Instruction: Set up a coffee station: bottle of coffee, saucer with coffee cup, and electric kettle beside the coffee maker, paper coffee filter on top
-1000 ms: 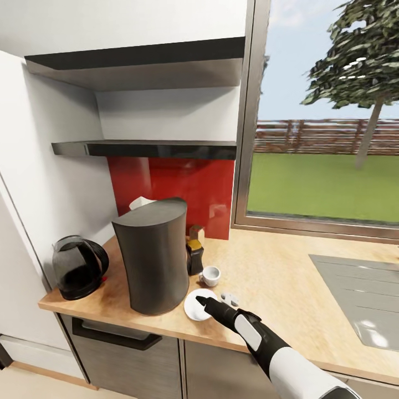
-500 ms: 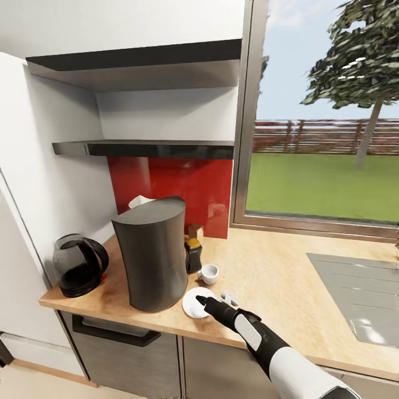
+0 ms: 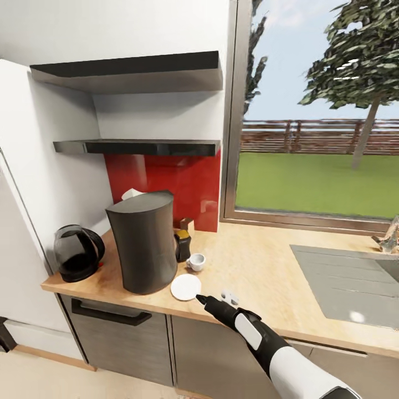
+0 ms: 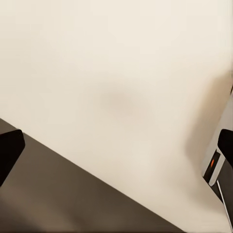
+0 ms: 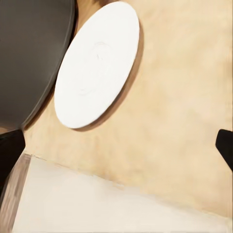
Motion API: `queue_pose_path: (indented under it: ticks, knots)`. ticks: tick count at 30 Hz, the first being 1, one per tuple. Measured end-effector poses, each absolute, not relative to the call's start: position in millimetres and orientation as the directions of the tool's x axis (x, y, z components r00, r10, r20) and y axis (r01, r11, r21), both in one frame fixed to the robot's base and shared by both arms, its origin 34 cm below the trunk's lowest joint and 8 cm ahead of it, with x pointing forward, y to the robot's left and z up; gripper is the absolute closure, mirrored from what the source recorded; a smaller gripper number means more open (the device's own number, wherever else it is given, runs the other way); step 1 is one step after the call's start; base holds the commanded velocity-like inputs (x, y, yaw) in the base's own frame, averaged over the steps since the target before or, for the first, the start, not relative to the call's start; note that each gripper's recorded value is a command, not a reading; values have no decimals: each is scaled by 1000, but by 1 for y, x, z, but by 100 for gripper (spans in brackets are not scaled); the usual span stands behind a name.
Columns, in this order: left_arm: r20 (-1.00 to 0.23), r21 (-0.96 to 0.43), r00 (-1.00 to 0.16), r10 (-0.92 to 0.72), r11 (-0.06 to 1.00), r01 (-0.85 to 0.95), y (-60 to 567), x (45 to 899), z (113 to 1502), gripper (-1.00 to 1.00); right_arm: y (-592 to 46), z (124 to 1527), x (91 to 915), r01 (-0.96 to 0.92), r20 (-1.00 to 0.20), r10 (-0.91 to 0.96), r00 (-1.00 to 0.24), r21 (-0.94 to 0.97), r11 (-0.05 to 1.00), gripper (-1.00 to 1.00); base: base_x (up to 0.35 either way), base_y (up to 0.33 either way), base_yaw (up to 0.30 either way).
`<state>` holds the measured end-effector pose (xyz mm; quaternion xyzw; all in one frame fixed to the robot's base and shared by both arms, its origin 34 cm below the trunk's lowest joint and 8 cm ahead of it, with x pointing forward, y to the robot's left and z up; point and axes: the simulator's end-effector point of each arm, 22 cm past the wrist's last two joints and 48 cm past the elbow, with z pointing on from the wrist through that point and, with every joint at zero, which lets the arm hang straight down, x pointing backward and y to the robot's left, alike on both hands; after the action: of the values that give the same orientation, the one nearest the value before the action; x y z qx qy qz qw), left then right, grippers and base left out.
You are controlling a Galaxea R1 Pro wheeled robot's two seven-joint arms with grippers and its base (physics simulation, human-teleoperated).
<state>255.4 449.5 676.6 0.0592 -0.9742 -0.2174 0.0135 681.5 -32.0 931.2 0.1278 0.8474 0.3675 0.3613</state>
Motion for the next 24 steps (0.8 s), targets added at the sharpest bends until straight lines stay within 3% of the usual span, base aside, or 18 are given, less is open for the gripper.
queue_pose_path:
  ticks: [5,19,24]
  knots:
    - [0,426,-993,-122,898,-111,450,255,677,-100,-34,942,688,-67,-535,485,-692,716,695,-100,-206,-170,0]
    - [15,435,-995,-100,897,-83,454,248,676,-100,-34,1133,737,-395,-748,510,-425,660,639,-100,-43,-29,0]
    - [-35,430,-996,-84,899,-90,450,259,675,-100,-57,1126,747,-393,-888,317,-333,436,809,-100,0,0,0]
